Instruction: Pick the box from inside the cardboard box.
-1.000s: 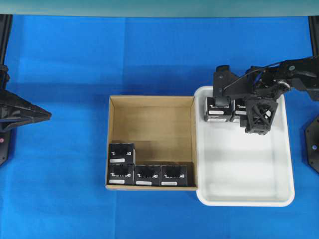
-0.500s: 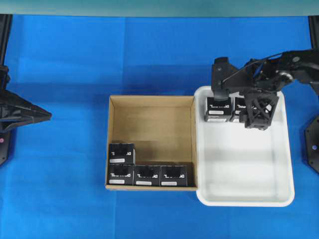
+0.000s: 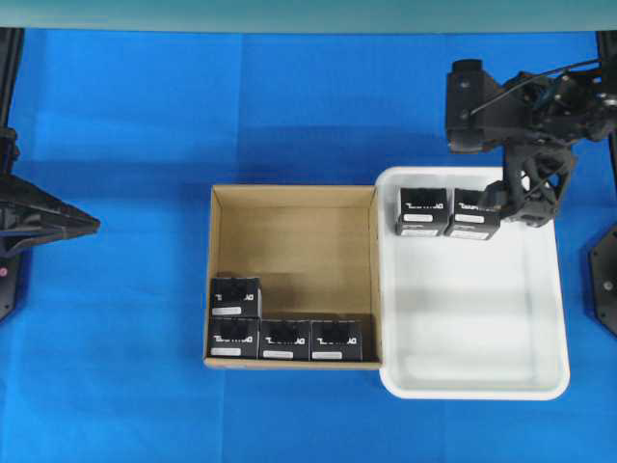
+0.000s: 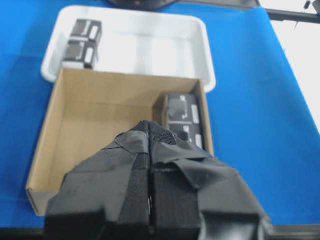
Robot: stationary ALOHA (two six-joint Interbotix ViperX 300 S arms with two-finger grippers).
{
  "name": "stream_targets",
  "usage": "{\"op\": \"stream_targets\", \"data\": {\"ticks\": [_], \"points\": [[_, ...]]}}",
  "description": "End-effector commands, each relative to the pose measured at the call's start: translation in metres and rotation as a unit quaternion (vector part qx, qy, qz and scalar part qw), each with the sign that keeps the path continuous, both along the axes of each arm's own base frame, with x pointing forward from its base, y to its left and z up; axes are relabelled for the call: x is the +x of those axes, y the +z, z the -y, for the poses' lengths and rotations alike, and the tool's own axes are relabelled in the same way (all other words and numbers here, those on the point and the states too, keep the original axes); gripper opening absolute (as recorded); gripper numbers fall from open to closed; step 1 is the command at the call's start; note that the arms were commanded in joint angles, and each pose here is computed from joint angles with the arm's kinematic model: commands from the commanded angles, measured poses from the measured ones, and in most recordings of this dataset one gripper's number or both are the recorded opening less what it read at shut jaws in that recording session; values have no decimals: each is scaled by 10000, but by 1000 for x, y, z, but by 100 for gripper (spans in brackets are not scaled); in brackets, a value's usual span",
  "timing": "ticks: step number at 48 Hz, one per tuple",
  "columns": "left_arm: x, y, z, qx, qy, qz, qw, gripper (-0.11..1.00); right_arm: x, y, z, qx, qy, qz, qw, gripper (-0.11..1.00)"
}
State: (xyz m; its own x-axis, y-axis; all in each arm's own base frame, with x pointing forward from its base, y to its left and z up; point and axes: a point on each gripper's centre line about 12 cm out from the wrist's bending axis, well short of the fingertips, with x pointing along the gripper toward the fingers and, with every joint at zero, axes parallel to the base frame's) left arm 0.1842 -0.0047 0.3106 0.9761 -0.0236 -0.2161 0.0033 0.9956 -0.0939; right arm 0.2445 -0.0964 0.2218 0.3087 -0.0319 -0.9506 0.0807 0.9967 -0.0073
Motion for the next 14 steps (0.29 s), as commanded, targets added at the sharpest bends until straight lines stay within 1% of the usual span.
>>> {"op": "stream_targets", "data": {"ticks": [1, 5, 14], "points": [[1, 9, 0, 13, 8, 100, 9999, -7, 0, 9, 0, -46, -19, 147, 9999, 96], [1, 10, 0, -25, 1, 115, 9999, -7, -2, 14, -1, -87, -18, 238, 9997, 96], [0, 11, 1, -26, -22, 122, 9999, -7, -5, 27, -2, -180, -18, 448, 9988, 96]]}}
